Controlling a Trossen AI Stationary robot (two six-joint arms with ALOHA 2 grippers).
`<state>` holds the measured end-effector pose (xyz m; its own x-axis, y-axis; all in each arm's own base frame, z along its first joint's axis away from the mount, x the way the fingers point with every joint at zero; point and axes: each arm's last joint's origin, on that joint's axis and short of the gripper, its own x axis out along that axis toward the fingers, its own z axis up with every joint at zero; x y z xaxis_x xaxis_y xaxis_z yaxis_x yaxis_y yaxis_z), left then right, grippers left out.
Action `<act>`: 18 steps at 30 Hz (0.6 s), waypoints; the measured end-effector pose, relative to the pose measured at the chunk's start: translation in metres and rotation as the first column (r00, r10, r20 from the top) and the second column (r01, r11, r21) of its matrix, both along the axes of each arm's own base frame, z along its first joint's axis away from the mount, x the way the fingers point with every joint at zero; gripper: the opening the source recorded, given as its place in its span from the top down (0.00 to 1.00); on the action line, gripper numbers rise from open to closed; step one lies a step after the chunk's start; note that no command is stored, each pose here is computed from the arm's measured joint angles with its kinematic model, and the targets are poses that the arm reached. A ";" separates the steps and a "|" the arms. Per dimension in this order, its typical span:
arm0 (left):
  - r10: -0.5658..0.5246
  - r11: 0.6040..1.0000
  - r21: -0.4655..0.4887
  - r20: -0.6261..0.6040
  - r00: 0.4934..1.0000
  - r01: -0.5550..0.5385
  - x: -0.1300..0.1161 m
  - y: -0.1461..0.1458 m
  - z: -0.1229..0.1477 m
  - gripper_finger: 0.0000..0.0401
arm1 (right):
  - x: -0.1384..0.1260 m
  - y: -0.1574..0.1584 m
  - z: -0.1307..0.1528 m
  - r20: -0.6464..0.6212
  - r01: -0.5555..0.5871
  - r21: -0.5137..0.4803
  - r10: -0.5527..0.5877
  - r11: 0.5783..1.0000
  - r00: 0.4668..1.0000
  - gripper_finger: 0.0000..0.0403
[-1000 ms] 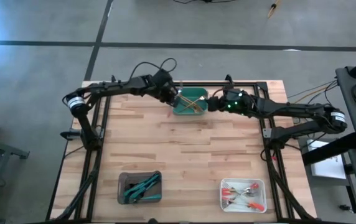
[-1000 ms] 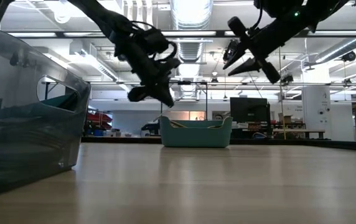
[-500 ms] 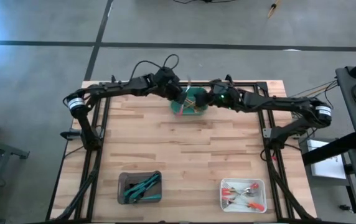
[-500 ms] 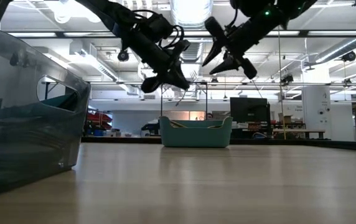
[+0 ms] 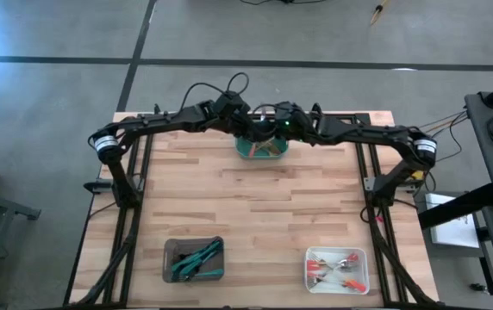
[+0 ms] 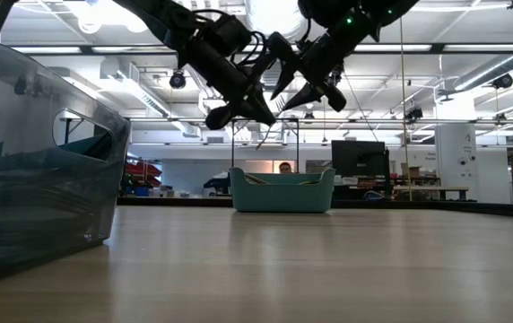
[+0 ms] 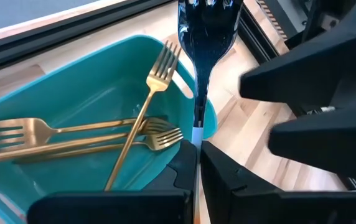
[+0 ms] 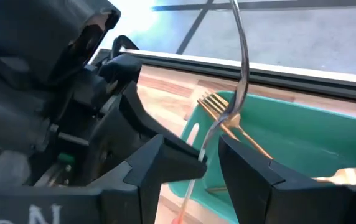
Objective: Sort silverware by color (type)
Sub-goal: Put the orange fork into the white bin
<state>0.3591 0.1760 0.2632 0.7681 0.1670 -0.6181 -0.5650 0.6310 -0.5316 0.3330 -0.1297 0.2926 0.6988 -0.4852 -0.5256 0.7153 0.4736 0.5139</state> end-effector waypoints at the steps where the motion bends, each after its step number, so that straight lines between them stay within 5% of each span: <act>1: -0.002 1.000 0.000 0.000 1.000 0.002 0.000 -0.001 0.000 1.00 | 0.001 -0.001 0.001 -0.005 0.002 -0.001 -0.002 1.000 1.000 0.64; 18: -0.048 0.999 -0.007 -0.015 0.999 0.048 0.003 -0.009 -0.002 1.00 | 0.006 -0.003 -0.002 -0.054 0.003 -0.019 -0.004 1.000 0.999 0.68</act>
<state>0.3618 0.1672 0.2611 0.7657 0.1259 -0.6308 -0.5421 0.6541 -0.5275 0.3391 -0.1324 0.2910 0.6678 -0.4979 -0.5533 0.7436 0.4801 0.4653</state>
